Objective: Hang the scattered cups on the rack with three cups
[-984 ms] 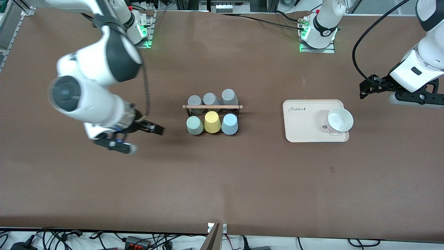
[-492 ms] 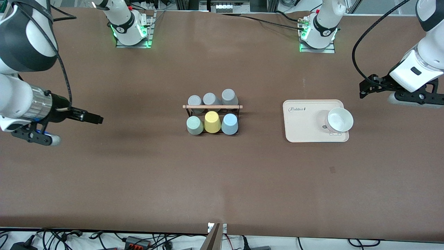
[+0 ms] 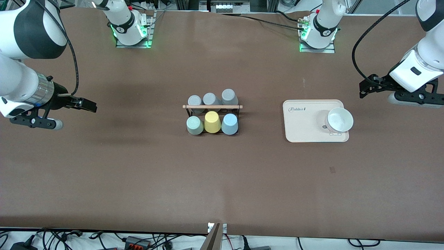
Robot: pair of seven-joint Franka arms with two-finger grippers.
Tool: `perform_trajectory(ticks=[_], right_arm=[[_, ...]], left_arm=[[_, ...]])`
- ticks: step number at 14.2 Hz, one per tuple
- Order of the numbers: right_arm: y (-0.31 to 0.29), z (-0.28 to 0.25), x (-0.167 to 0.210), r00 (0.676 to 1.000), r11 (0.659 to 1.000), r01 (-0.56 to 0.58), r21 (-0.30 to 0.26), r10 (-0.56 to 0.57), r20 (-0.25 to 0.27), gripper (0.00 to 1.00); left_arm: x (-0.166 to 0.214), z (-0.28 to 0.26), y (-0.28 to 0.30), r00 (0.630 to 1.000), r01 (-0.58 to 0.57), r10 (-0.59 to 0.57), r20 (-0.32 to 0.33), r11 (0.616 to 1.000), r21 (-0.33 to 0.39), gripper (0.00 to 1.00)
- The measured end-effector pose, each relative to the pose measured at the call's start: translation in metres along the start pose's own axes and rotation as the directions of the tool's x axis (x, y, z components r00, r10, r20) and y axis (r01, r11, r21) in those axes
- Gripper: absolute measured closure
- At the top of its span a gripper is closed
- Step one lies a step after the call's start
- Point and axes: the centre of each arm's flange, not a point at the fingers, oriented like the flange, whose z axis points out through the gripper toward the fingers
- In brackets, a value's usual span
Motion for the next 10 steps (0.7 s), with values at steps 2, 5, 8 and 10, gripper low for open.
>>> perform_trajectory(ticks=[2, 5, 8, 10], right_arm=[[-0.004, -0.011, -0.003, 0.999, 1.000, 0.012, 0.005, -0.012, -0.047, 0.00], [0.009, -0.038, -0.008, 0.992, 1.000, -0.002, 0.015, 0.004, -0.126, 0.00], [0.037, -0.053, -0.025, 0.997, 0.999, -0.039, 0.013, 0.040, -0.070, 0.00], [0.040, -0.059, -0.029, 0.996, 0.999, -0.043, 0.016, 0.044, -0.077, 0.00]], left_arm=[[0.000, 0.000, 0.000, 1.000, 0.000, 0.000, 0.000, 1.000, 0.000, 0.00], [0.000, 0.000, 0.000, 1.000, 0.000, 0.000, 0.000, 1.000, 0.000, 0.00], [0.000, 0.000, 0.000, 1.000, 0.000, 0.000, 0.000, 1.000, 0.000, 0.00], [0.000, 0.000, 0.000, 1.000, 0.000, 0.000, 0.000, 1.000, 0.000, 0.00]])
